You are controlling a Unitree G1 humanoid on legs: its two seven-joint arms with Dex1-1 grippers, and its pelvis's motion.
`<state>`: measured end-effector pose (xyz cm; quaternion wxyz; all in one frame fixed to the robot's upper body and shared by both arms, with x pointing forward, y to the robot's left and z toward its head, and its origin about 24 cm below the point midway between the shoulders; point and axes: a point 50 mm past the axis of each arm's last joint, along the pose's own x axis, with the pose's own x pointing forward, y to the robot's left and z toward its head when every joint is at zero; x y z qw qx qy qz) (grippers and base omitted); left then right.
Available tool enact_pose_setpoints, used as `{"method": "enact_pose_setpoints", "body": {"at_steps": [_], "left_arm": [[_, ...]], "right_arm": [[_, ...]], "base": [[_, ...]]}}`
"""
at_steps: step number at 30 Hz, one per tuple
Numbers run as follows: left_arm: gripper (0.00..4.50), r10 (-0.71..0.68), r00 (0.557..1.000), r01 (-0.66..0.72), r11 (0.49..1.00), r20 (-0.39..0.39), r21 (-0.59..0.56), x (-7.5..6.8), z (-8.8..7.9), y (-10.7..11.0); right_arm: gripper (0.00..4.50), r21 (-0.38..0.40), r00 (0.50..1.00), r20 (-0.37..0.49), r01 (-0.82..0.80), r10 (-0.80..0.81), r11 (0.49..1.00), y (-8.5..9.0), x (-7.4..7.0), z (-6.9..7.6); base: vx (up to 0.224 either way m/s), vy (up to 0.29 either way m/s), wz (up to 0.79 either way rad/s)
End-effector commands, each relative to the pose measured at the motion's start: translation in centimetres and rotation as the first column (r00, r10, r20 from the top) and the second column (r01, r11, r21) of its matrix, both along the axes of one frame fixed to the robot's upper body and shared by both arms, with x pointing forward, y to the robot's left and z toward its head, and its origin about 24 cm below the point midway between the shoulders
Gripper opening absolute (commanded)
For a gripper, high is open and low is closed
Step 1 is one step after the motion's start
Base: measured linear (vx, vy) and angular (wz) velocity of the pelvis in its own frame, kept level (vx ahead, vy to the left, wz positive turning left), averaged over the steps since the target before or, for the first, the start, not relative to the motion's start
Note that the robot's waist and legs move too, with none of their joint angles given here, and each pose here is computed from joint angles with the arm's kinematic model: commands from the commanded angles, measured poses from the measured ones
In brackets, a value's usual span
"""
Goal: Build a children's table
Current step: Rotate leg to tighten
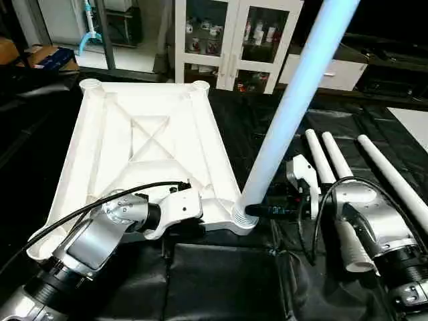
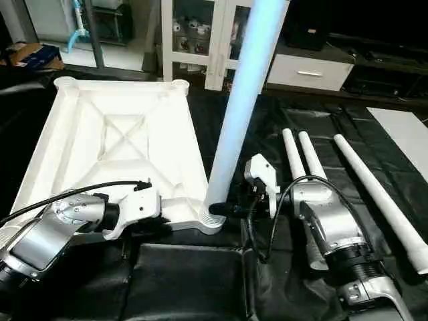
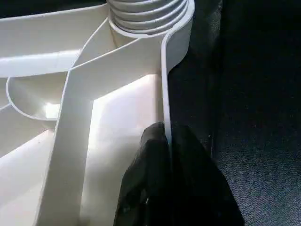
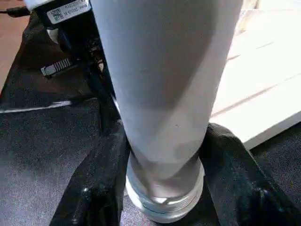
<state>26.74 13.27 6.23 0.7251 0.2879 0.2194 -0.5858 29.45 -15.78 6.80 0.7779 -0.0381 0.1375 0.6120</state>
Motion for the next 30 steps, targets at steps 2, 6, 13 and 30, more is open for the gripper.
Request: {"method": "enact_pose_setpoints", "body": {"at_steps": [2,6,13,30], "left_arm": [[0.0,-0.044,0.999,0.044,0.998,-0.003,-0.042,-0.4,0.2,-1.2],[0.0,0.017,1.0,-0.017,0.998,0.004,-0.064,0.1,0.4,-1.4],[0.0,0.294,0.954,-0.29,0.954,0.052,-0.079,2.5,1.0,-2.1],[0.0,0.36,0.931,-0.358,0.933,0.052,-0.047,2.6,0.6,-1.9]], "right_arm": [[1.92,0.054,0.99,-0.012,0.14,-0.14,0.989,-0.2,0.6,-0.4],[1.9,0.085,0.959,-0.025,0.283,-0.282,0.955,-0.4,1.3,-0.8],[1.88,-0.045,0.647,-0.003,0.761,-0.762,0.647,-0.2,2.4,-3.9],[2.94,0.163,0.689,0.063,0.706,-0.722,0.689,4.5,2.6,-0.8]], "base": [[0.0,0.0,0.0],[0.0,0.0,0.0],[0.0,0.0,0.0],[0.0,0.0,0.0]]}}
